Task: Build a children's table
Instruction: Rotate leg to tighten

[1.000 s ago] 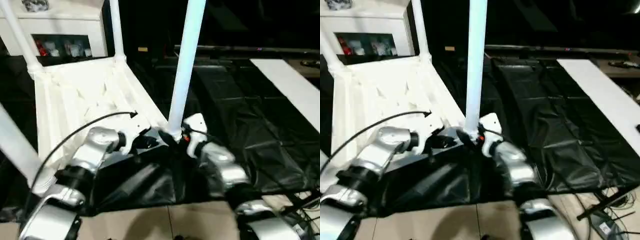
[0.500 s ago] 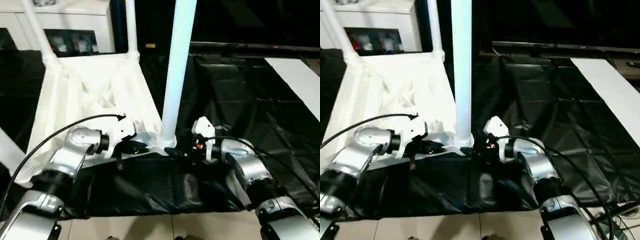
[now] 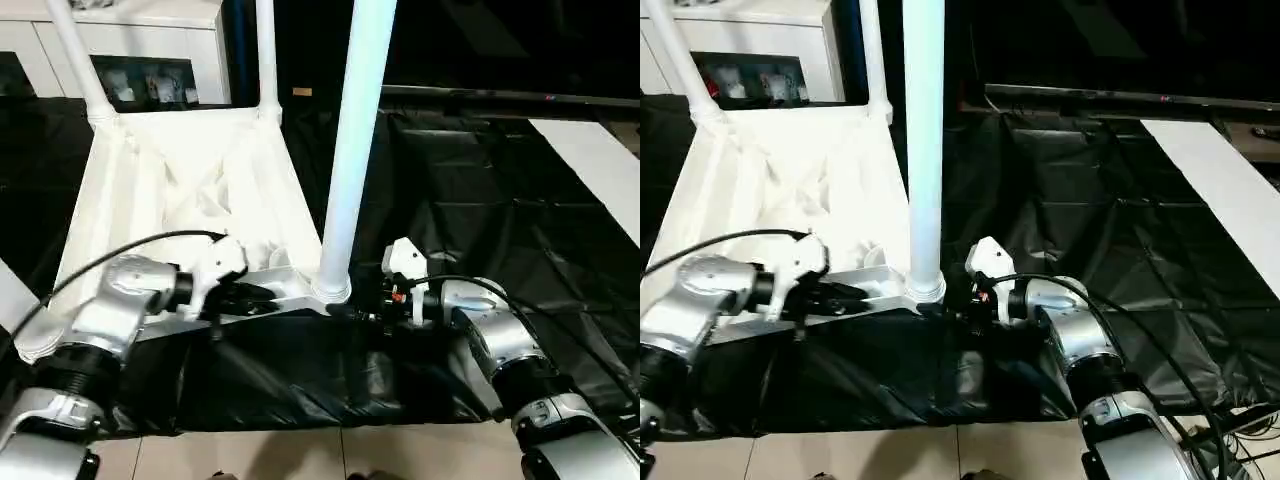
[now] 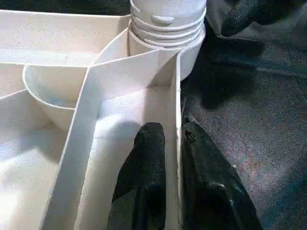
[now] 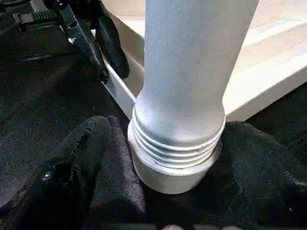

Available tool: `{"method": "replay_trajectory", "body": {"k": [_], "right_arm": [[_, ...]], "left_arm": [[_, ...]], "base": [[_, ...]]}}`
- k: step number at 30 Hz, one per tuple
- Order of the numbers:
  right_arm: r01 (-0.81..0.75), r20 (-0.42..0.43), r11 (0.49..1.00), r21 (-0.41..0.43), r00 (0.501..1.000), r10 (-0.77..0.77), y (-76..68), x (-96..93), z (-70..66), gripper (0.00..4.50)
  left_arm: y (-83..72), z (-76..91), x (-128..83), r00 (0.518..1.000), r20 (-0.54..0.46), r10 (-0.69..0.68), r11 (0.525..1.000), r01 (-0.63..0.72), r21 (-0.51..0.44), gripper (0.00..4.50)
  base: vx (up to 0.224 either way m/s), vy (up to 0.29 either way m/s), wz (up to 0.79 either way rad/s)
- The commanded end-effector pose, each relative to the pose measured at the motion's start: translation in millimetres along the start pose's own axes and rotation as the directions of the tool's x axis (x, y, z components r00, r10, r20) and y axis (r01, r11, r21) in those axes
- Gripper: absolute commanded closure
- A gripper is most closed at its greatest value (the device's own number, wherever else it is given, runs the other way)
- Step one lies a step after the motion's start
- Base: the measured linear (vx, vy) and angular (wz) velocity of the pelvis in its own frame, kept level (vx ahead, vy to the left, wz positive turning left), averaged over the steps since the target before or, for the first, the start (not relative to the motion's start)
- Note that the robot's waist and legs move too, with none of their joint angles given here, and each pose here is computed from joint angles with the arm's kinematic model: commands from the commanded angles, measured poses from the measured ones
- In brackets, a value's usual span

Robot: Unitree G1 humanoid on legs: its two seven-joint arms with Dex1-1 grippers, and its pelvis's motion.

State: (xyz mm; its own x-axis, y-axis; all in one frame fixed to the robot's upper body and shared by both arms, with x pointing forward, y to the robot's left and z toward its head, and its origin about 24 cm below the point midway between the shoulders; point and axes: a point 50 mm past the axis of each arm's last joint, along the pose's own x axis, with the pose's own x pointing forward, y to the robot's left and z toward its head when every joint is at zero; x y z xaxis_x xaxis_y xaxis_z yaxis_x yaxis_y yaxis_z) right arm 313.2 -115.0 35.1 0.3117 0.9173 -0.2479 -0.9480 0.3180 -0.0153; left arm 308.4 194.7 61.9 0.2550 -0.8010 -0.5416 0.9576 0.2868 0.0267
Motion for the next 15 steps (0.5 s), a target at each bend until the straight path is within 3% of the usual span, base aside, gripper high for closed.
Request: {"method": "replay_trajectory", "body": {"k": [1,6,15], "right_arm": [[-0.012,0.012,1.000,-0.021,1.000,0.012,-0.2,-0.8,4.4,0.34],[-0.012,0.011,1.000,-0.026,1.000,0.013,-1.6,-0.4,5.7,0.34],[-0.029,-0.003,0.999,-0.014,1.000,0.028,-5.0,1.6,7.2,0.17]], "left_arm": [[3.3,0.1,-2.3,1.000,0.001,0.009,1.000,-0.009,-0.020,4.00],[4.7,-4.7,5.6,0.999,-0.032,0.001,0.999,-0.002,-0.036,4.41],[0.7,-6.0,7.7,0.996,-0.051,-0.072,0.997,0.071,-0.035,4.48]], "base": [[0.000,0.000,0.00],[0.000,0.000,0.00],[0.000,0.000,0.00]]}}
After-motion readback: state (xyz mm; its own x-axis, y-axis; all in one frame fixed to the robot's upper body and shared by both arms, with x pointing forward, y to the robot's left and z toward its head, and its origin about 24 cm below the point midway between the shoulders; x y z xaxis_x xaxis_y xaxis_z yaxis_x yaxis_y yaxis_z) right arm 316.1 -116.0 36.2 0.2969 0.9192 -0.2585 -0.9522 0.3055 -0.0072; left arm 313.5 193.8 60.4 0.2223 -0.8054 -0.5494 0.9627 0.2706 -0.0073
